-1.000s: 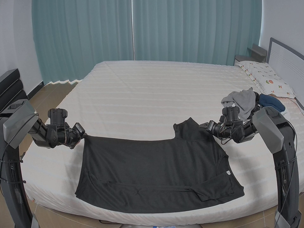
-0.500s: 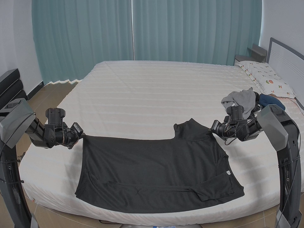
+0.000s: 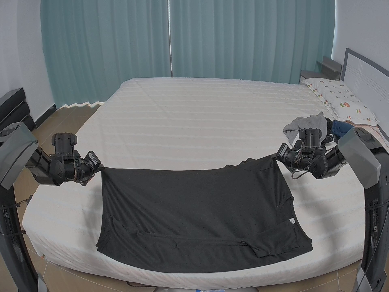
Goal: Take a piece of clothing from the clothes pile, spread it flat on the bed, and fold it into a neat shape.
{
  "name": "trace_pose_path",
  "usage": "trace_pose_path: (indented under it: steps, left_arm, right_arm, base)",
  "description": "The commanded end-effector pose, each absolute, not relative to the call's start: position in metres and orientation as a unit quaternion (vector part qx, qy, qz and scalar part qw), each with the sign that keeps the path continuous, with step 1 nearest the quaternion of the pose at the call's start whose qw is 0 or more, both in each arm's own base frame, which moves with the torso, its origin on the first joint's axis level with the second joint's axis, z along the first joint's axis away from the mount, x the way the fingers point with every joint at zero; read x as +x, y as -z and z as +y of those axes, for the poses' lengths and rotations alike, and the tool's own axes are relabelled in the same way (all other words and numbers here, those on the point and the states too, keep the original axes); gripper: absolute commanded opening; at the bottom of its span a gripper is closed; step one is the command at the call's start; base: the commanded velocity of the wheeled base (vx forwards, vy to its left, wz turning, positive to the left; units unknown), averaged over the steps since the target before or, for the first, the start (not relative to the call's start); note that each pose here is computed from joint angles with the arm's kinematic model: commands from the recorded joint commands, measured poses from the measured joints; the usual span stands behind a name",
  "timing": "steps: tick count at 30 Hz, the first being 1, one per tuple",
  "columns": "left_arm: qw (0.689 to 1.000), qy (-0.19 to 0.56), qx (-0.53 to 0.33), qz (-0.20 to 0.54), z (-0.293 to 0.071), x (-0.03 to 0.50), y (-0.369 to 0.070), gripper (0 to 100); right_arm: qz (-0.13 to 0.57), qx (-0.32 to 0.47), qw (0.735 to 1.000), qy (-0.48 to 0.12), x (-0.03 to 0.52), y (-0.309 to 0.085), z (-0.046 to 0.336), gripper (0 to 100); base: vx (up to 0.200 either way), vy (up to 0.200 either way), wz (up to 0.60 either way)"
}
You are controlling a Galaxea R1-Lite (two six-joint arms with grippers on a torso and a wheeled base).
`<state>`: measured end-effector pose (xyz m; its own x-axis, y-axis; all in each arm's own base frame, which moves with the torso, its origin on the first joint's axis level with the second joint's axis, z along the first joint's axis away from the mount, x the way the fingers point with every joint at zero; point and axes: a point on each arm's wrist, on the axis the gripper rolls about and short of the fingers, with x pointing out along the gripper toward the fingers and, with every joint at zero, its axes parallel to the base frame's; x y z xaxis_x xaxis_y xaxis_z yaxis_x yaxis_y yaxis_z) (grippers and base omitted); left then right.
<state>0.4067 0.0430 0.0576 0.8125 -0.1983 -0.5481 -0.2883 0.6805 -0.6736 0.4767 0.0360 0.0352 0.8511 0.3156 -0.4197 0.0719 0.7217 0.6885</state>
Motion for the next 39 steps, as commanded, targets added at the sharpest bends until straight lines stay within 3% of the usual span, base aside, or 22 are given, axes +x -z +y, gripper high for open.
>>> trace_pose_path:
  steps: [1, 17, 39]
  left_arm:
    - [0.871, -0.024, -0.385, 0.304, 0.046, 0.405, -0.059, 0]
    - [0.88, -0.018, -0.342, 0.328, 0.046, 0.394, -0.051, 0]
    - [0.883, 0.004, -0.252, 0.395, 0.036, 0.322, -0.048, 0]
  right_arm:
    - [0.247, 0.373, 0.892, -0.068, 0.469, -0.056, 0.026, 0]
    - [0.276, 0.375, 0.881, -0.08, 0.446, -0.064, 0.02, 0]
    - [0.379, 0.305, 0.869, -0.093, 0.354, -0.046, 0.002, 0]
  base:
    - [0.0, 0.0, 0.0]
    - [0.0, 0.0, 0.0]
    - [0.0, 0.0, 0.0]
